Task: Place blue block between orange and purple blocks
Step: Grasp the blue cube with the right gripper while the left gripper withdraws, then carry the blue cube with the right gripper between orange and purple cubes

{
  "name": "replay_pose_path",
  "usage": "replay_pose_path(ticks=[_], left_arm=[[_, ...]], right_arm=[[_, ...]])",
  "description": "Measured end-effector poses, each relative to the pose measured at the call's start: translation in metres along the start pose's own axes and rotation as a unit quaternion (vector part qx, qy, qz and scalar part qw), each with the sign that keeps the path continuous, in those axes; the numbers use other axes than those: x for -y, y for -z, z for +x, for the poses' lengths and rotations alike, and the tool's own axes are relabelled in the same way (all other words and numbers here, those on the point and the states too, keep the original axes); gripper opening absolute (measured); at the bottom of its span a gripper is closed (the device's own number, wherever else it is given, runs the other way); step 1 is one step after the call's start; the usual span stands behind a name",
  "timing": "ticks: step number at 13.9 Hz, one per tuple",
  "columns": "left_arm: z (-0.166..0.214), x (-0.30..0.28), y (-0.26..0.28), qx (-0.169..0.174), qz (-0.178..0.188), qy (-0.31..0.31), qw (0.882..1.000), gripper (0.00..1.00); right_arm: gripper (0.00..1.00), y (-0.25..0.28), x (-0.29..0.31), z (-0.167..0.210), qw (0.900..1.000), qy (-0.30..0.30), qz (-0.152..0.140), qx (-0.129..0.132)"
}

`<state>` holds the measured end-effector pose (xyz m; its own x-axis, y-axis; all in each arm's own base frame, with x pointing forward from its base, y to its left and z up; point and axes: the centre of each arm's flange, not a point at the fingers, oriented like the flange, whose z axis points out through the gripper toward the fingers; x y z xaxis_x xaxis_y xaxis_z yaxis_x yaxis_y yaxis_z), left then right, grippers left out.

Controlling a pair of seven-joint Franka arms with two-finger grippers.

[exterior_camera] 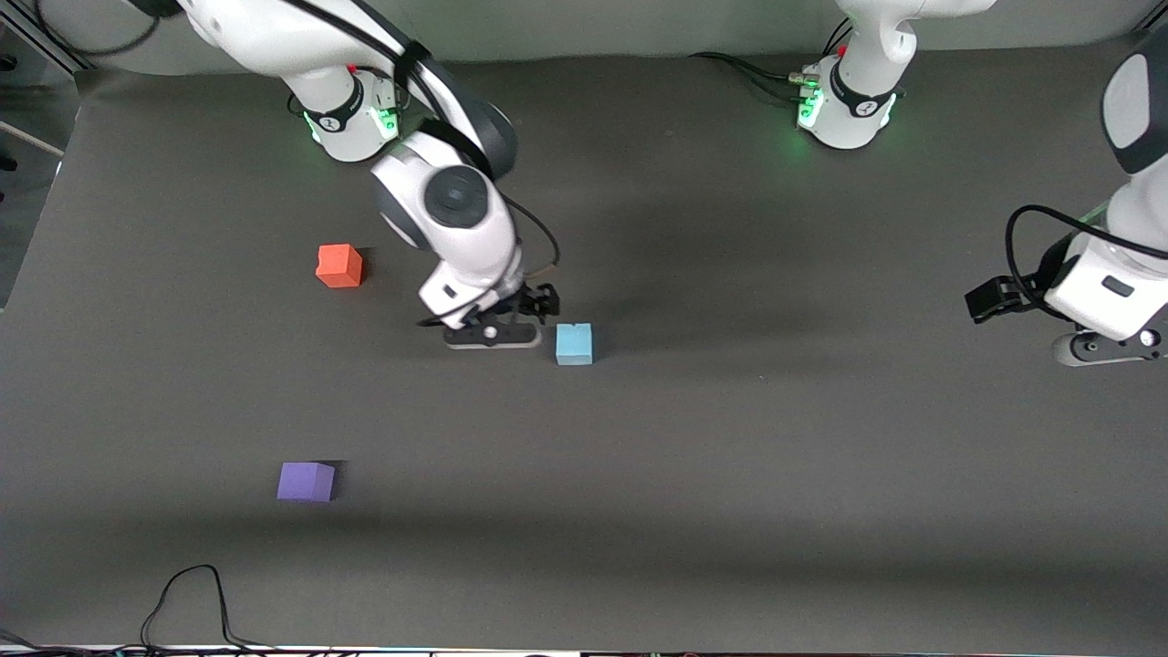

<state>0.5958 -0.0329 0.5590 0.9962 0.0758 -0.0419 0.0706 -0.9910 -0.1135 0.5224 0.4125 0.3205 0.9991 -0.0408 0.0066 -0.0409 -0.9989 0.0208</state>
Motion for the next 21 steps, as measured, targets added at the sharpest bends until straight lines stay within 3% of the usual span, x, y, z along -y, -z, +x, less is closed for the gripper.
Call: replay_pose_path(ticks=[4, 7, 11, 12, 15, 19, 21], left_arm=[[-0.002, 0.006, 0.007, -0.008, -0.002, -0.006, 1.0, 1.0], [-0.011, 0.002, 0.021, -0.014, -0.021, -0.013, 1.0, 1.0], [-0.022, -0.015, 0.036, -0.02, -0.029, -0.03, 0.999, 1.0], [-0.023, -0.019, 0.036, -0.019, -0.029, -0.036, 0.999, 1.0], [-0.024, -0.022, 0.034, -0.015, -0.027, -0.053, 0.998, 1.0], [-0.024, -0.016, 0.029, -0.008, -0.026, -0.055, 0.998, 1.0], [-0.024, -0.016, 0.028, -0.006, -0.026, -0.058, 0.998, 1.0]], right_arm=[[1.0, -0.064, 0.03, -0.002, 0.999, -0.028, 0.028, -0.01], [1.0, -0.092, 0.057, -0.025, 0.999, -0.039, 0.019, -0.032], [1.0, -0.117, 0.064, -0.036, 0.999, -0.033, 0.0, -0.042], [0.93, -0.119, 0.064, -0.037, 0.999, -0.032, -0.001, -0.042], [0.59, -0.116, 0.063, -0.034, 0.998, -0.033, 0.0, -0.045], [0.56, -0.103, 0.051, -0.017, 0.998, -0.044, -0.006, -0.046], [0.53, -0.071, 0.027, 0.006, 0.998, -0.052, -0.004, -0.018]])
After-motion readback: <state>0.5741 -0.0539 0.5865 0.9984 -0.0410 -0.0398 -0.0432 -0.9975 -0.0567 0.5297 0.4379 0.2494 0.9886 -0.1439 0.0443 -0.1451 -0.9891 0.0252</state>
